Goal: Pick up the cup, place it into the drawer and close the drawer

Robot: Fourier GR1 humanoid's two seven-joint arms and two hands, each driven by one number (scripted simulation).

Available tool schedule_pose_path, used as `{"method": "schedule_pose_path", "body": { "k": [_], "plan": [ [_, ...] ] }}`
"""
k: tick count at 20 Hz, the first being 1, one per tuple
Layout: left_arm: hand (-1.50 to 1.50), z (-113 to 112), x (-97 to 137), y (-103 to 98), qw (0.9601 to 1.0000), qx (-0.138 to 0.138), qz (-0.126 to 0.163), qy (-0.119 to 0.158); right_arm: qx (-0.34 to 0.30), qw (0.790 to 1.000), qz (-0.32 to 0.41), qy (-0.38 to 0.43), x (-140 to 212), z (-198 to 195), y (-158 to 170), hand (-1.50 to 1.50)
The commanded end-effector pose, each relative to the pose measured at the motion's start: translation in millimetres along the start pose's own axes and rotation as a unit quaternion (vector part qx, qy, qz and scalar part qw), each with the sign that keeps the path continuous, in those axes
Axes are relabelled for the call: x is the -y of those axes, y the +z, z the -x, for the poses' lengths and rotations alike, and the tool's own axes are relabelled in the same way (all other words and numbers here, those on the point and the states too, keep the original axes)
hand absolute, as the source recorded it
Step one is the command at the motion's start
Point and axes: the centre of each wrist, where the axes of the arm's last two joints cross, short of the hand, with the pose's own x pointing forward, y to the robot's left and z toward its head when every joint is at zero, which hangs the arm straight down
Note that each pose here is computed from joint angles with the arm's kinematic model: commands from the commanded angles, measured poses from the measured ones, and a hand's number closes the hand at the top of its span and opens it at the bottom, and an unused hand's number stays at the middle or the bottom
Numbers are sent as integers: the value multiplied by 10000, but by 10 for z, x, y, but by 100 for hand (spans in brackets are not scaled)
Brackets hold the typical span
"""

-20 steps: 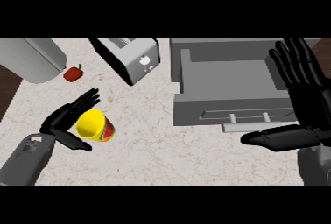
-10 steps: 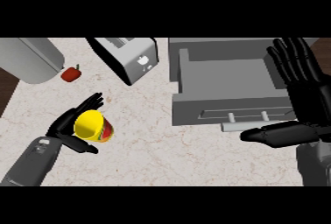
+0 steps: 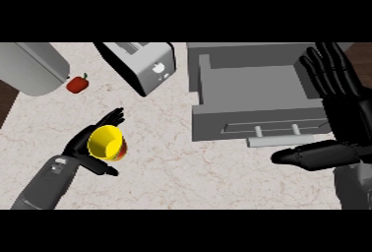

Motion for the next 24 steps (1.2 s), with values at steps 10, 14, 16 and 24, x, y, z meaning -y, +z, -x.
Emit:
{"method": "schedule_pose_path", "body": {
  "k": [10,14,16,24],
  "plan": [
    [150,98,307,-226,9814,661,1029,1483,-41,10000,-23,62,61,-70,-25,-150],
    [150,4,222,-211,9827,1595,646,685,-43,9998,135,172,168,-90,-15,-150],
    [150,-57,257,-368,9833,1787,202,271,9,9999,111,76,120,-118,-10,-150],
    [150,23,334,-341,9533,2468,-1674,482,-145,9998,131,96,112,-42,-39,-150]
  ]
}}
